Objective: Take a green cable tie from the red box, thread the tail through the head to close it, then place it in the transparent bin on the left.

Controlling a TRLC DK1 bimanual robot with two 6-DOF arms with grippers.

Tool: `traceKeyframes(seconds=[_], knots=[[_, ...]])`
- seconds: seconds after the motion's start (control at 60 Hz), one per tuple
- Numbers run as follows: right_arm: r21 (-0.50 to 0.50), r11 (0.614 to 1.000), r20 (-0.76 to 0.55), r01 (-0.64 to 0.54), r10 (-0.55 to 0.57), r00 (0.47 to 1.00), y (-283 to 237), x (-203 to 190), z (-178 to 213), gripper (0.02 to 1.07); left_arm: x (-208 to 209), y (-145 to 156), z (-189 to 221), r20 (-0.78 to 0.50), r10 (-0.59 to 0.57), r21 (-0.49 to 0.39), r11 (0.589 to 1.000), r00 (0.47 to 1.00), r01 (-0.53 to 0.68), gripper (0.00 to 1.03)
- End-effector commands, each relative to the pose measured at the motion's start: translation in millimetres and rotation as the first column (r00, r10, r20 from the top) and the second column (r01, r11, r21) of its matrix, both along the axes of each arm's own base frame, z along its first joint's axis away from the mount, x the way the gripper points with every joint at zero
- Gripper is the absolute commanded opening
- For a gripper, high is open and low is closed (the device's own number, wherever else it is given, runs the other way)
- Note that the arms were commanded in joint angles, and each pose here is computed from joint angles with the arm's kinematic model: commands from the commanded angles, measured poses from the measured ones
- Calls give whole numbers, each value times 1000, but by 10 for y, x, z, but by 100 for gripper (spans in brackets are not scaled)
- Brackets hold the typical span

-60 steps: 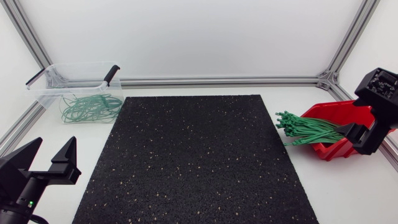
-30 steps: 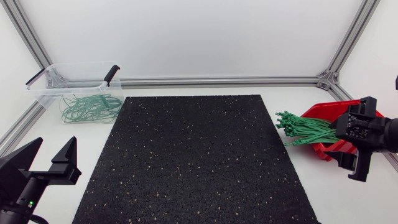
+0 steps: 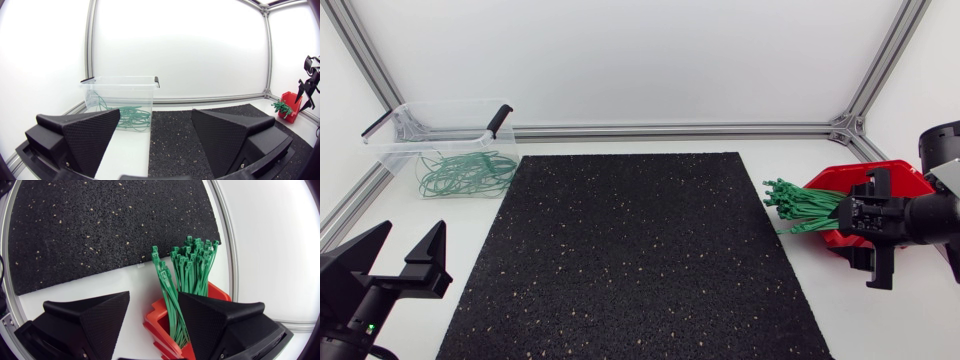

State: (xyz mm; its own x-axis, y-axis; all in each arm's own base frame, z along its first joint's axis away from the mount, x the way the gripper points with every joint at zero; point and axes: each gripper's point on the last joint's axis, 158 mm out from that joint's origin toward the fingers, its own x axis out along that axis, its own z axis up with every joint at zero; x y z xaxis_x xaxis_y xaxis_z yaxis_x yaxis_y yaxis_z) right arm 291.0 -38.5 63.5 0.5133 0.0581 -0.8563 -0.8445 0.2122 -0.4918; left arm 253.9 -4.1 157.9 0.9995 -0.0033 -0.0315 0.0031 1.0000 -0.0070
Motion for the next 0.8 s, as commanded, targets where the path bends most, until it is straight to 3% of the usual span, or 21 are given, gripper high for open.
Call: traceKeyframes(seconds=[0.0, 0.117, 0.317, 0.45, 0.783], knots=[[-24, 999, -39, -26, 25, 999, -13, -60, -205, 61, 11, -7, -242, -56, -2, -24, 1000, 998, 1, 99], [-50, 998, -14, -38, 37, 999, -12, 12, -257, 51, 11, -10, -250, -59, -4, -24, 1000, 998, 2, 99], [-81, 995, -5, -50, 50, 999, -3, 98, -334, 48, 11, -22, -254, -61, -10, -24, 1000, 998, 8, 99], [-90, 994, -1, -58, 58, 998, 5, 160, -342, 38, 11, -22, -254, -61, -10, -24, 1000, 998, 8, 99], [-114, 989, -49, -90, 85, 995, 35, 103, -467, 38, 12, -21, -261, -64, -10, -24, 1000, 998, 8, 99]])
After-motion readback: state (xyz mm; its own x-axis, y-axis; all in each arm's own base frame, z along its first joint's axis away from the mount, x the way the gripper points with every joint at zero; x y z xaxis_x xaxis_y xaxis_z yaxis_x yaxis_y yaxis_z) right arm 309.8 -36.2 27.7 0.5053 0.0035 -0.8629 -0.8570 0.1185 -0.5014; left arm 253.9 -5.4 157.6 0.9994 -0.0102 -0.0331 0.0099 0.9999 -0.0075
